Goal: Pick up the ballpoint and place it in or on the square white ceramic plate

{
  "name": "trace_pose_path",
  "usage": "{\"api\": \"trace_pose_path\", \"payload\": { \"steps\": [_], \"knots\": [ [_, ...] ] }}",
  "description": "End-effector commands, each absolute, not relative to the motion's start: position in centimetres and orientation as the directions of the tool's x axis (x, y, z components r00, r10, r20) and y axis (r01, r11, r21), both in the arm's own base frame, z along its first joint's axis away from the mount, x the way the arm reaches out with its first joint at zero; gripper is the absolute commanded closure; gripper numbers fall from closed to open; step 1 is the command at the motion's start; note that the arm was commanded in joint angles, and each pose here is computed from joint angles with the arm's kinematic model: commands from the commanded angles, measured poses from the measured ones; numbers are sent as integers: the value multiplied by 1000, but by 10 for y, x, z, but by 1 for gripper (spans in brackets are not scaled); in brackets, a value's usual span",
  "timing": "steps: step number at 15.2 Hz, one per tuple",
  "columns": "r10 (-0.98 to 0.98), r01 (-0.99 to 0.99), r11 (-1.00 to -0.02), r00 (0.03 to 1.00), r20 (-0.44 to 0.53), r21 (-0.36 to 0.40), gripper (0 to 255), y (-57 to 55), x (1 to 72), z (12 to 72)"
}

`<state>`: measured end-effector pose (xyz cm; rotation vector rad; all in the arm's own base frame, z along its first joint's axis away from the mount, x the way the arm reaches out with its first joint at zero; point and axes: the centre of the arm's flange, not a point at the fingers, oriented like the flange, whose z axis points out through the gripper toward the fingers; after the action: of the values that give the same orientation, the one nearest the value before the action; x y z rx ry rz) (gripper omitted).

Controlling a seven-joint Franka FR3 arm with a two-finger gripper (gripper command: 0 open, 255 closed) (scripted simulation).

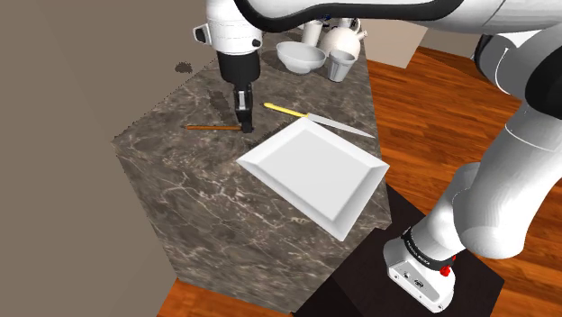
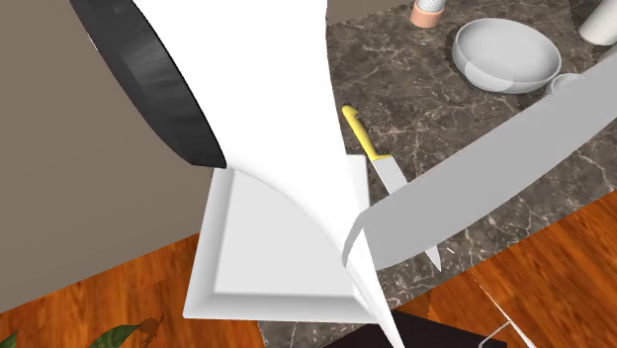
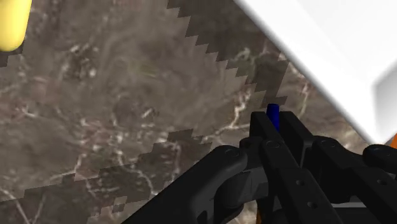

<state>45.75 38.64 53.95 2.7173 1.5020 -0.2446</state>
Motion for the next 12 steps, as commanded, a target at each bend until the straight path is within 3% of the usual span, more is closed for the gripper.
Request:
{"api": "trace_pose_path", "payload": {
  "steps": [1,12],
  "knots": [
    [839,844,-535,523,-151,-52,255,386,457,550],
    [839,843,-535,523,-151,-52,255,370,436,595]
  ]
}}
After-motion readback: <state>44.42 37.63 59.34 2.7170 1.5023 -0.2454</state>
